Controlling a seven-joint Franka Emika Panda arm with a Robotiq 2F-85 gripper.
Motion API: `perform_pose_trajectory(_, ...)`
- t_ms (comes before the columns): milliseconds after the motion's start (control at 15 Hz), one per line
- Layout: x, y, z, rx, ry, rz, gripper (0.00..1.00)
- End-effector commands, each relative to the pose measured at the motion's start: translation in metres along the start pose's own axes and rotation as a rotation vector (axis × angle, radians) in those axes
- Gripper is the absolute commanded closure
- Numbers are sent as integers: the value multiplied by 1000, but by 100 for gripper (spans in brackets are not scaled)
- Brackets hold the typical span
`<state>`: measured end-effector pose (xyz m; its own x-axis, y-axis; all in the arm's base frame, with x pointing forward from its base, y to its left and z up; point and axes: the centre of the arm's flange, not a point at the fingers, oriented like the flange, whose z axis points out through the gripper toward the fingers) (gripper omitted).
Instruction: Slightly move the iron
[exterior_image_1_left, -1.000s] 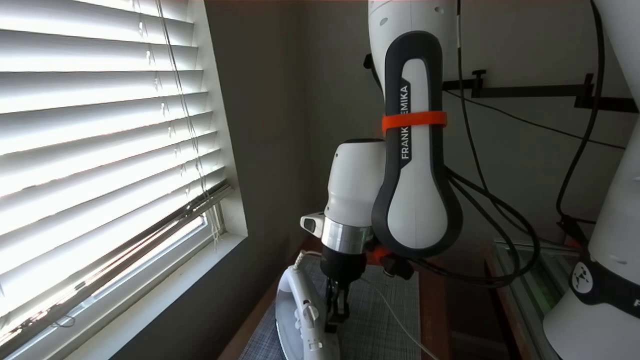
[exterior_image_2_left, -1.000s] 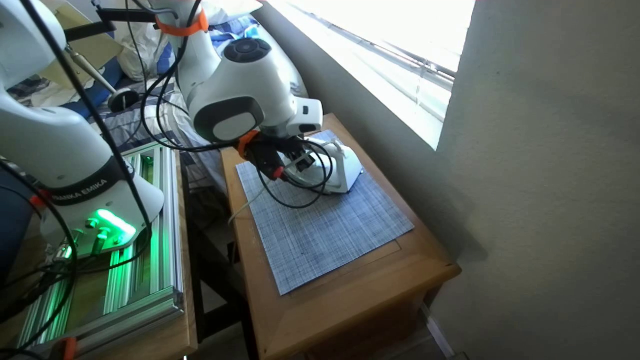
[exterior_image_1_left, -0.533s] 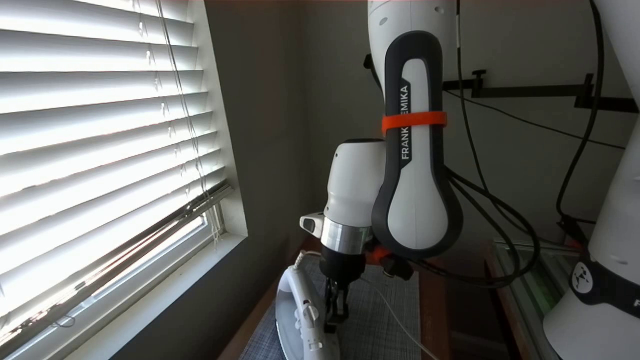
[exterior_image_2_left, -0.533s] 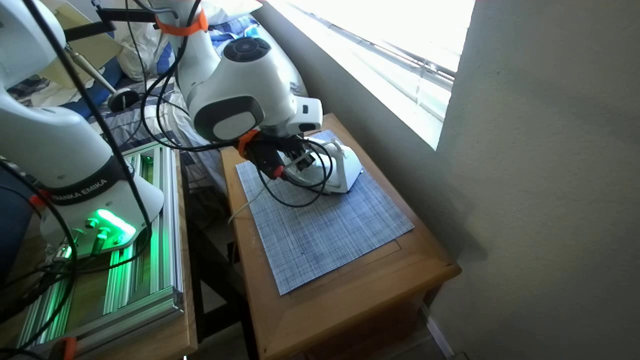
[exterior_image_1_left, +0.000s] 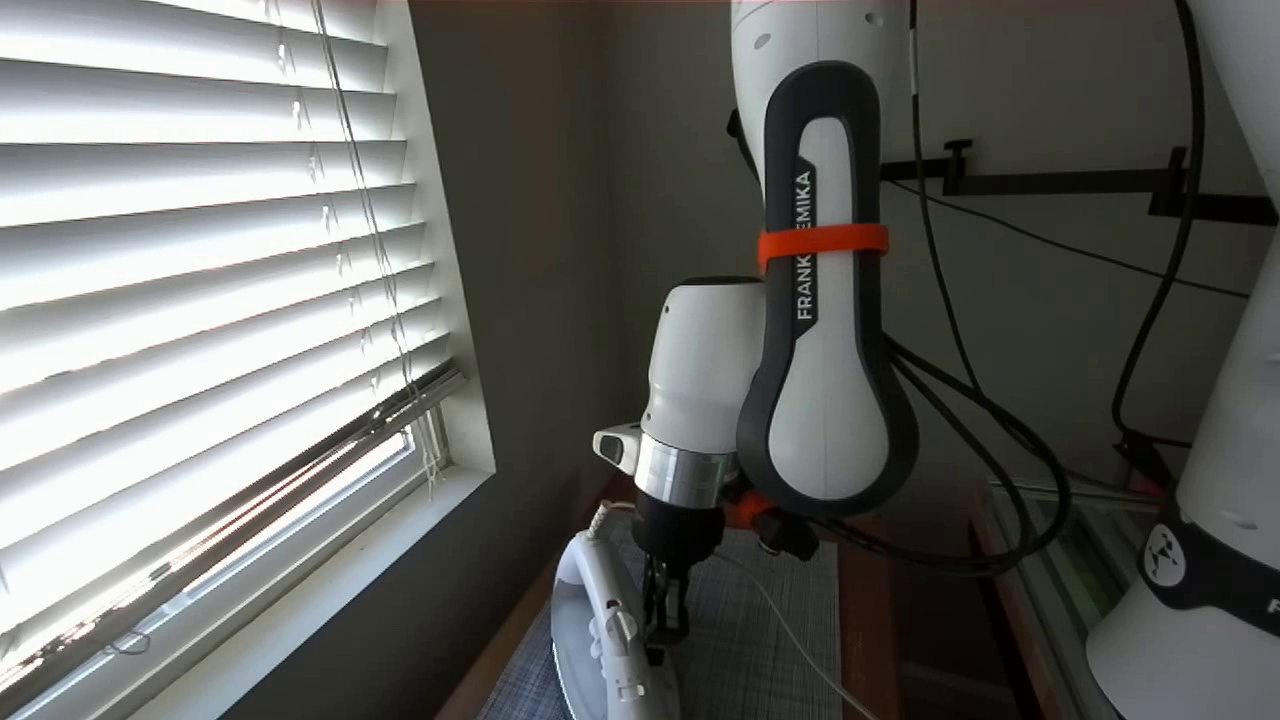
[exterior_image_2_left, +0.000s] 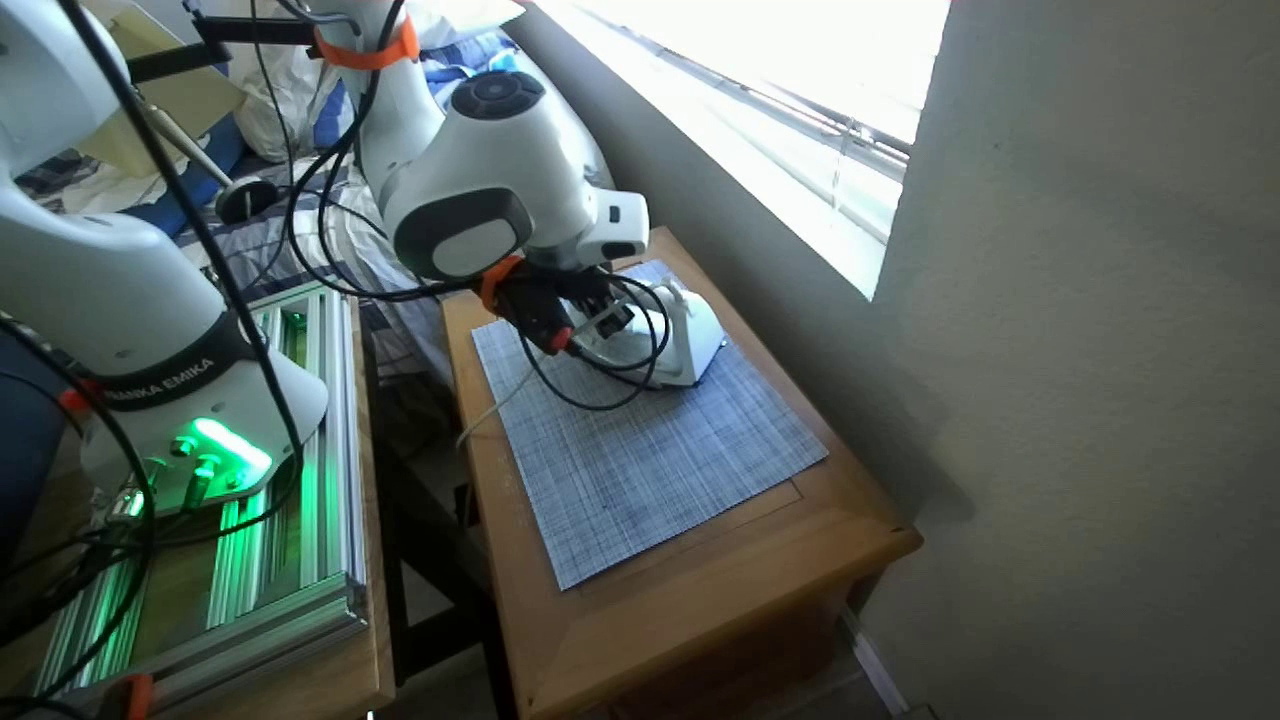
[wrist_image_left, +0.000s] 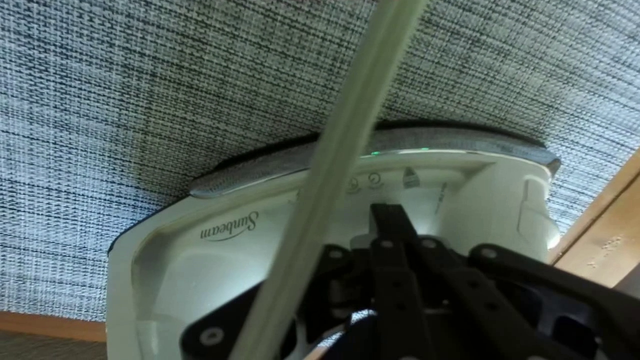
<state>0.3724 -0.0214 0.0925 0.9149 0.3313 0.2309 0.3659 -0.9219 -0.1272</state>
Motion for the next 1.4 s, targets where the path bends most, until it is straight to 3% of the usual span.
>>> perform_pose_trajectory(0,6,3,5,-1,-8,4,100)
perform_pose_trajectory(867,10,2,24,11,-17,3,100)
perform_pose_trajectory(1333,11,-4,38,-74,-36,56,100)
